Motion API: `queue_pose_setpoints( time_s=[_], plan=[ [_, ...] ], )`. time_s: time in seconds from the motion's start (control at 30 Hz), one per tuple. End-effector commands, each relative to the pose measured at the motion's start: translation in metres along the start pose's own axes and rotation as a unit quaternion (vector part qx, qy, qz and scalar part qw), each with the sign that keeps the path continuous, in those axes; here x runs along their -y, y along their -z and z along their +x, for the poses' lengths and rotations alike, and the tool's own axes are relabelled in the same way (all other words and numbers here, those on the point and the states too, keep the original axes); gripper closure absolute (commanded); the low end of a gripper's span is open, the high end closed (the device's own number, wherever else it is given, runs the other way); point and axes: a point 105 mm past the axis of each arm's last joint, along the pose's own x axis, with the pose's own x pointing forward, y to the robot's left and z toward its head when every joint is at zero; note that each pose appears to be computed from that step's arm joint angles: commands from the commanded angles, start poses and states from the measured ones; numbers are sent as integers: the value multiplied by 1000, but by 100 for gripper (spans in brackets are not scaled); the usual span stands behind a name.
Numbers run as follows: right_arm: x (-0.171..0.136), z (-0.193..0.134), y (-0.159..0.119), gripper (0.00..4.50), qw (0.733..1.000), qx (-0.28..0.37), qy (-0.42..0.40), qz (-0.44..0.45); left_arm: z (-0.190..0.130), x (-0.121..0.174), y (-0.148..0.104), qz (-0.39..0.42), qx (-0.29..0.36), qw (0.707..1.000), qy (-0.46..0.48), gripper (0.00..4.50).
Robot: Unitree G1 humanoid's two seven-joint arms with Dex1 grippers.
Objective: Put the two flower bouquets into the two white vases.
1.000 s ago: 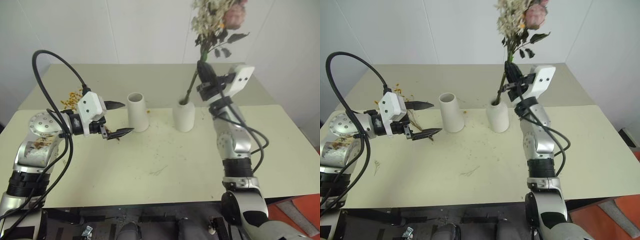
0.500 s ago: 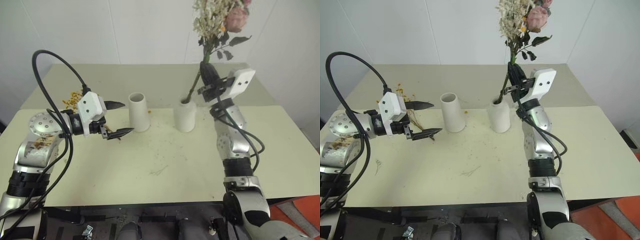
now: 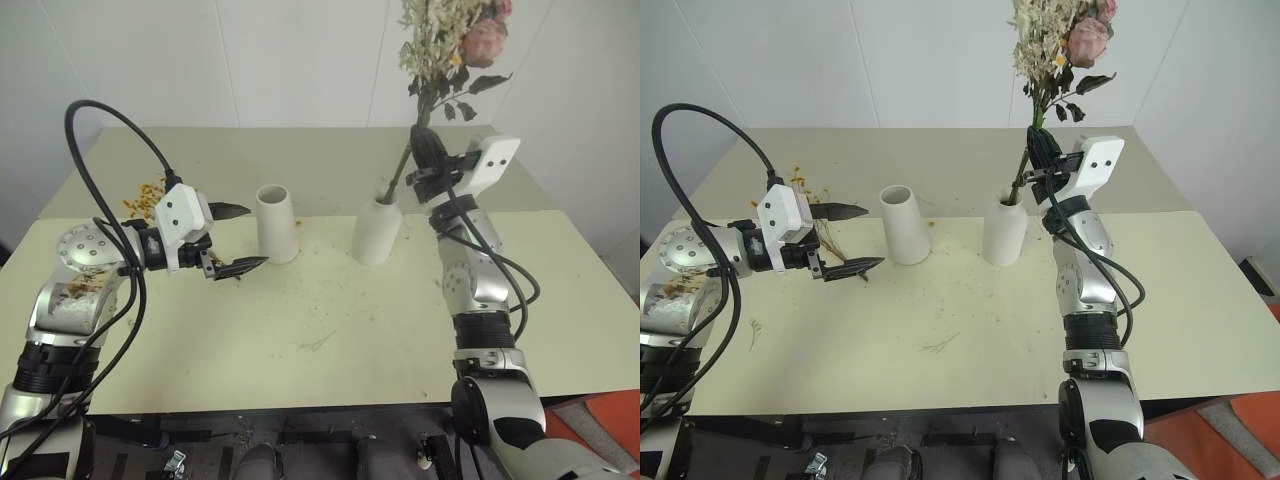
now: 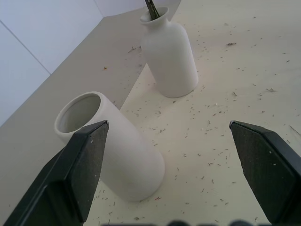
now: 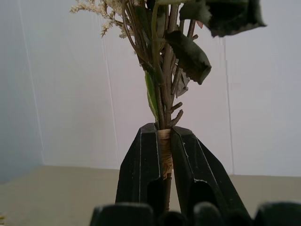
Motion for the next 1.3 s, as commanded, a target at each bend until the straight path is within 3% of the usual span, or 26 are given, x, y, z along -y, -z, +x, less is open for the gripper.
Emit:
queue_pose_setpoints(
  time_s=[0.03, 0.3, 0.57, 0.97, 1.0, 1.3],
  plan=[
    [-17, 1, -13, 436, 999, 27, -33, -7, -4, -6, -15, 30, 14, 999, -8, 0],
    [-25, -14, 13, 436, 999, -2, -39, -28, -4, -5, -15, 30, 13, 999, -9, 0],
    [-20, -14, 17, 436, 997, -1, -26, -70, -4, -6, -15, 30, 13, 999, -9, 0],
    [-15, -17, 13, 21, 996, 10, -14, -92, 0, -8, -15, 30, 16, 999, -8, 0],
    [-15, -17, 12, 4, 996, 11, -13, -92, 0, -8, -15, 30, 16, 999, -8, 0],
    [-16, -43, 4, 4, 993, -28, -47, -105, -19, -7, -13, 5, 19, 999, -29, 0]
  ],
)
